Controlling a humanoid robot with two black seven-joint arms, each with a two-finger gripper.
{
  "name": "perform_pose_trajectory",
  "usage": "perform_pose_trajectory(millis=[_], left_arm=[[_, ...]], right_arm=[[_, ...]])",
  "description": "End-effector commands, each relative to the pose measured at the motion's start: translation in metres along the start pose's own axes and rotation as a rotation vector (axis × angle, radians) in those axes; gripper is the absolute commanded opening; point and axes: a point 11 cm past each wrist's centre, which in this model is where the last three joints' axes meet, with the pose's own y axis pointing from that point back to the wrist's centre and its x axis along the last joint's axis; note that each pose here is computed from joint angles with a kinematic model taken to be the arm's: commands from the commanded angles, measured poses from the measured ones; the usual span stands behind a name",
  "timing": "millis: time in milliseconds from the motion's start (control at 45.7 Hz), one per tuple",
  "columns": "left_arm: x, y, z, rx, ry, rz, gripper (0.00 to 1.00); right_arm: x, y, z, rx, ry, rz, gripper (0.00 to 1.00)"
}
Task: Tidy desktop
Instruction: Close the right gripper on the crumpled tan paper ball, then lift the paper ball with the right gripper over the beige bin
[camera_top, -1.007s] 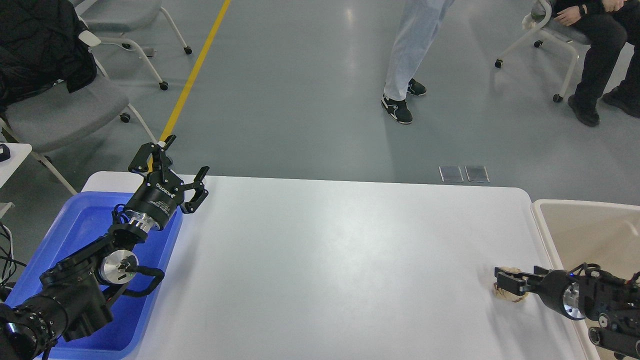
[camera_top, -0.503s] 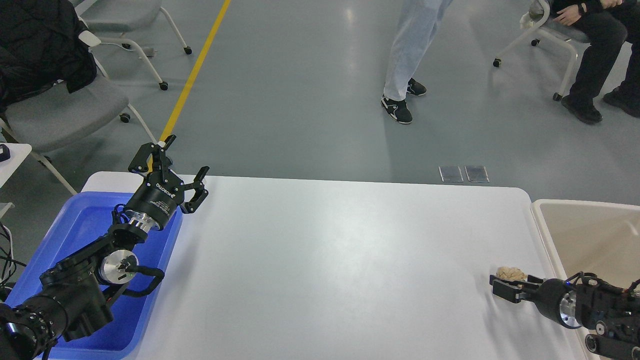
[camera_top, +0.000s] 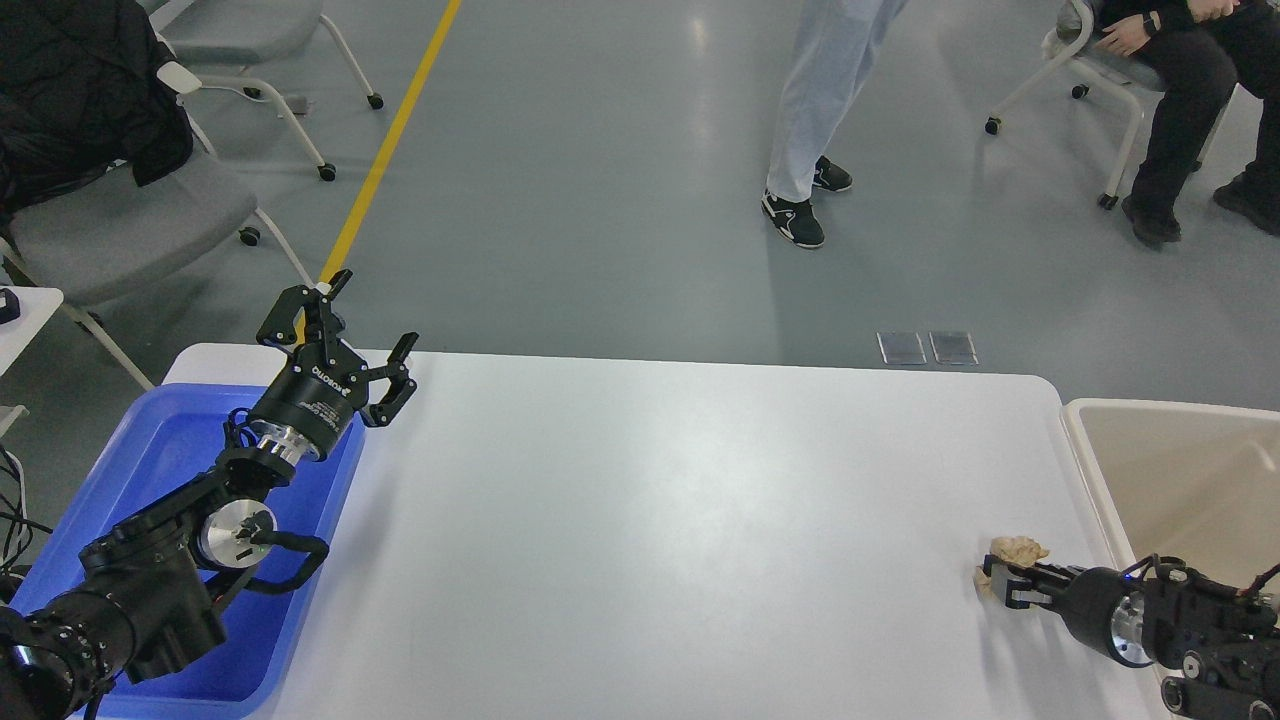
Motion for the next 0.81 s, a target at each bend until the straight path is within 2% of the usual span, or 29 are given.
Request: perform_pose_trajectory(millis=[0,394,788], left_arm=[[0.0,0.0,0.0,0.0,0.0,0.0,1.0],[0.0,0.0,0.0,0.0,0.0,0.0,1.0],[0.0,0.0,0.0,0.0,0.0,0.0,1.0]], right_arm=[[0.013,0.005,0.007,0.001,-0.063,0.052,0.0],[0.073,0.057,0.018,0.091,-0.207,0.153,0.0],[0.169,0.125,0.035,0.103,-0.305,0.242,0.0]])
